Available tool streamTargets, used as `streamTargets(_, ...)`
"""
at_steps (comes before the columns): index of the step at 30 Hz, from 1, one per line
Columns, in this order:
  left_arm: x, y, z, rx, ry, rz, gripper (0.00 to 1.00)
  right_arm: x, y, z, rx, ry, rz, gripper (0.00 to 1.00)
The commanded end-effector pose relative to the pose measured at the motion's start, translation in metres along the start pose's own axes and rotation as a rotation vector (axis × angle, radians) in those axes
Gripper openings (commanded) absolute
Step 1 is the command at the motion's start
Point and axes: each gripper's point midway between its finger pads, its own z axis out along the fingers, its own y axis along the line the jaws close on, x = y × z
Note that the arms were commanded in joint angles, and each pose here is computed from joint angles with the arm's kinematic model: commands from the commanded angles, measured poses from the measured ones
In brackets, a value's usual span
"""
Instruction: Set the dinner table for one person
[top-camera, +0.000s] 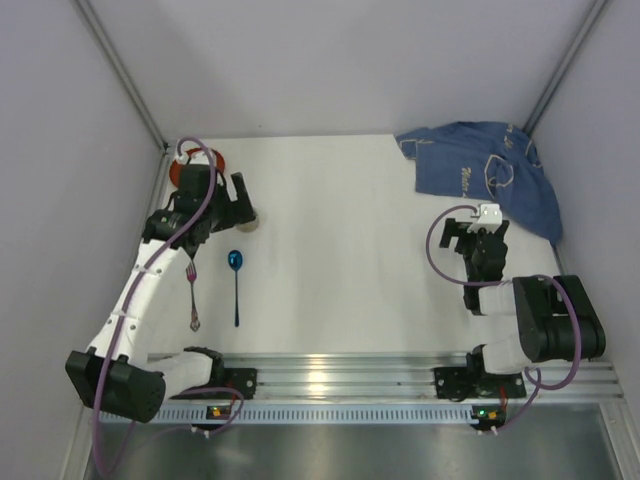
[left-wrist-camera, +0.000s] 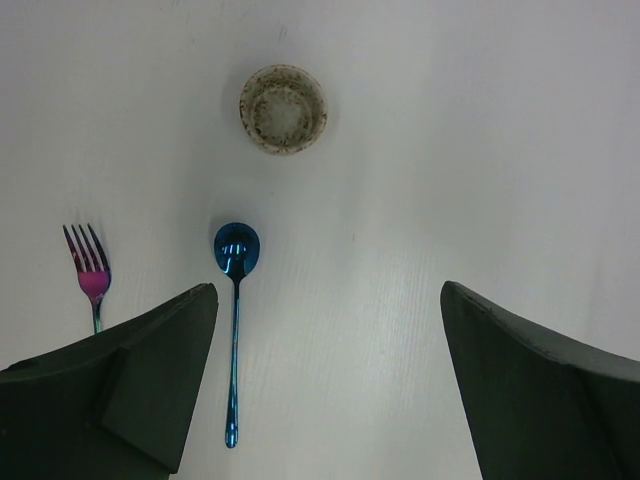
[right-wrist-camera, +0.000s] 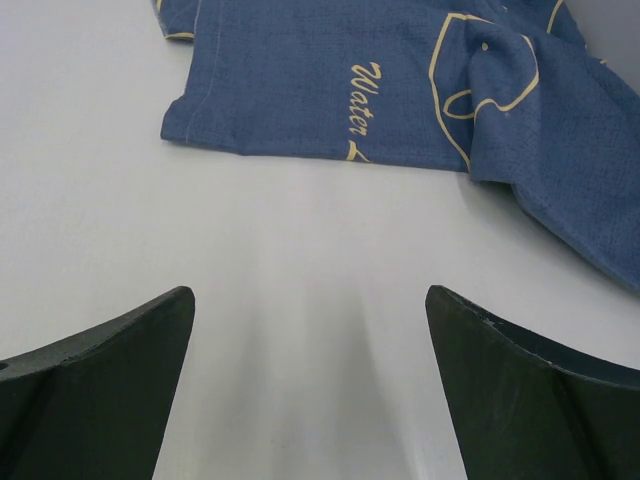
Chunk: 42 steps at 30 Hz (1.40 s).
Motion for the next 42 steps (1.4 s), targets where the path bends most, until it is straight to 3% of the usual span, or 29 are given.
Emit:
streamTargets(1,-0.007,-0.004,-0.02,0.028,0.006,-0.007,0.99,-0.023,0.002,0.005,-0.012,-0.081,0.011,1.0)
streamTargets(5,-0.006,-0.01,-0.026,0.061,0.008,-0.035,0.99,-0.025,0.0,0.005,0.017,-0.08,0.004,1.0)
streamTargets(6,-0.006,-0.011,-0.026,0.064,0.013,-0.047,0.99,-0.044,0.007,0.002,0.022,-0.116,-0.012,1.0)
streamTargets(8,-0.002,-0.016,-0.024,0.082,0.044,-0.055,0.99,-0.062,0.021,0.015,-0.001,-0.013,-0.085,1.0)
streamTargets(9,-0.003,-0.02,-0.024,0.095,0.051,-0.061,0.99,-0.089,0.031,0.017,-0.009,-0.036,-0.043,1.0)
streamTargets(10,-0.001,-0.024,-0.024,0.113,0.066,-0.063,0.99,-0.132,0.045,0.025,-0.047,-0.053,0.107,1.0)
streamTargets(12,-0.002,-0.028,-0.02,0.126,0.076,-0.068,0.99,-0.175,0.061,0.03,-0.101,-0.083,0.311,1.0)
streamTargets(13,-0.005,-0.031,-0.019,0.139,0.073,-0.069,0.99,-0.192,0.068,0.035,-0.095,-0.05,0.509,1.0)
streamTargets(14,-0.008,-0.034,-0.016,0.144,0.07,-0.067,0.99,-0.174,0.068,0.052,-0.07,0.01,0.569,1.0)
streamTargets(15,-0.01,-0.035,-0.013,0.144,0.07,-0.066,0.99,-0.164,0.091,0.058,-0.189,0.103,0.575,1.0)
streamTargets(16,-0.012,-0.037,-0.012,0.146,0.072,-0.064,0.99,-0.193,0.101,0.071,-0.241,0.118,0.596,1.0)
streamTargets(17,-0.019,-0.04,-0.01,0.147,0.071,-0.063,0.99,-0.149,0.11,0.098,-0.205,0.282,0.571,1.0)
streamTargets(18,-0.02,-0.042,-0.009,0.147,0.077,-0.063,0.99,-0.108,0.114,0.092,-0.132,0.508,0.514,1.0)
streamTargets(19,-0.021,-0.042,-0.008,0.138,0.082,-0.064,0.99,-0.153,0.121,0.113,-0.152,0.466,0.485,1.0)
streamTargets(21,-0.027,-0.042,-0.011,0.136,0.064,-0.07,0.99,-0.095,0.13,0.128,-0.11,0.69,0.423,1.0)
streamTargets(22,-0.027,-0.042,-0.012,0.137,0.06,-0.073,0.99,-0.123,0.134,0.142,-0.128,0.645,0.423,1.0)
streamTargets(23,-0.027,-0.04,-0.015,0.137,0.048,-0.077,0.99,-0.099,0.136,0.153,-0.114,0.703,0.409,1.0)
streamTargets(24,-0.027,-0.039,-0.016,0.134,0.042,-0.084,0.99,-0.11,0.135,0.158,-0.104,0.697,0.405,1.0)
streamTargets(30,-0.016,-0.031,-0.028,0.126,0.027,-0.115,0.99,-0.071,0.123,0.174,-0.02,0.77,0.443,1.0)
streamTargets(42,0.001,-0.021,-0.019,0.08,0.059,-0.138,0.98,0.013,0.115,0.177,0.069,0.934,0.405,0.97)
